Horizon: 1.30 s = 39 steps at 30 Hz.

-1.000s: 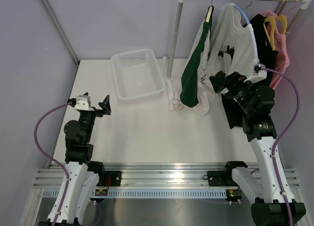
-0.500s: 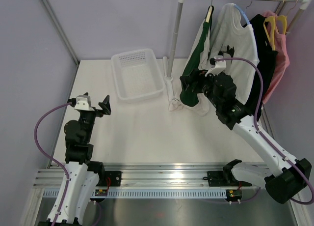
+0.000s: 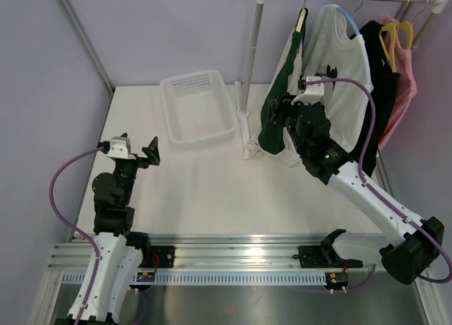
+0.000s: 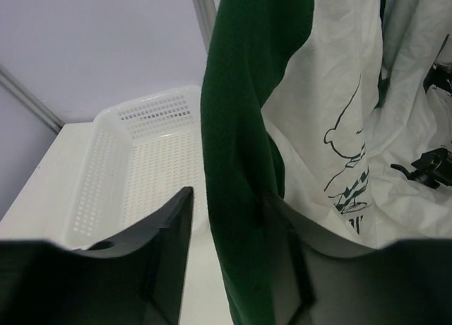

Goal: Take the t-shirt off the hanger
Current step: Grab a hanger with a tshirt on it with the right arm

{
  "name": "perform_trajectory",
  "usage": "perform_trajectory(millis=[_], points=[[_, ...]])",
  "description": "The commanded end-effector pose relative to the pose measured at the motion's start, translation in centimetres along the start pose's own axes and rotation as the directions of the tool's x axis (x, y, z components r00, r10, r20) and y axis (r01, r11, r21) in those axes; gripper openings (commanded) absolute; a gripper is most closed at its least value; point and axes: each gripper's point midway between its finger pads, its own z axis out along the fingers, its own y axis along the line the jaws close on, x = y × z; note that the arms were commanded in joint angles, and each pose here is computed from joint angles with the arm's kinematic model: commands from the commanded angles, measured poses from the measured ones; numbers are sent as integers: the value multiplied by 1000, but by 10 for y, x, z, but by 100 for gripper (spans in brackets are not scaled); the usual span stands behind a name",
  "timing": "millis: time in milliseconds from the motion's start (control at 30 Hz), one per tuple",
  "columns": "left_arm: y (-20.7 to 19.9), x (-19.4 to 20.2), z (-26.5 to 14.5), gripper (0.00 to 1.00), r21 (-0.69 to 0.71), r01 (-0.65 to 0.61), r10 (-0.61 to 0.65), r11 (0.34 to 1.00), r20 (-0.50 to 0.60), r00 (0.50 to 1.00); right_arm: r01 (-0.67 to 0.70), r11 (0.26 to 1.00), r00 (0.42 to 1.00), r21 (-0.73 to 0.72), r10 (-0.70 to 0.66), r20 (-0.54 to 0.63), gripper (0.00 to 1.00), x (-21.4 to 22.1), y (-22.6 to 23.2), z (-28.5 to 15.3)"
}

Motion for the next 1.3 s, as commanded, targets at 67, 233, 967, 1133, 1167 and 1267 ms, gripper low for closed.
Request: perform_trajectory(millis=[67, 233, 967, 1133, 1167, 1267], points=[[-2, -14, 1, 99, 18, -20, 19, 1000, 59, 998, -2, 997, 997, 79, -5, 82, 32, -27, -3, 9], [-2, -14, 1, 99, 18, -21, 20, 1000, 61, 998, 12, 998, 998, 58, -16, 69, 20, -24, 6, 1], [-3, -14, 1, 99, 23, -23, 22, 999, 58, 998, 256, 961, 944, 101, -226, -241, 0, 20, 3, -59], [-3, -11, 2, 99, 23, -22, 21, 999, 50, 999, 320, 942, 898, 95, -270, -347, 0, 46, -8, -67], [-3, -11, 3, 99, 23, -23, 22, 999, 49, 999, 323, 942, 892, 89, -272, -361, 0, 50, -8, -68], [-3, -10, 4, 99, 25, -22, 20, 999, 44, 999, 352, 933, 861, 76, -291, -417, 0, 67, -10, -69]])
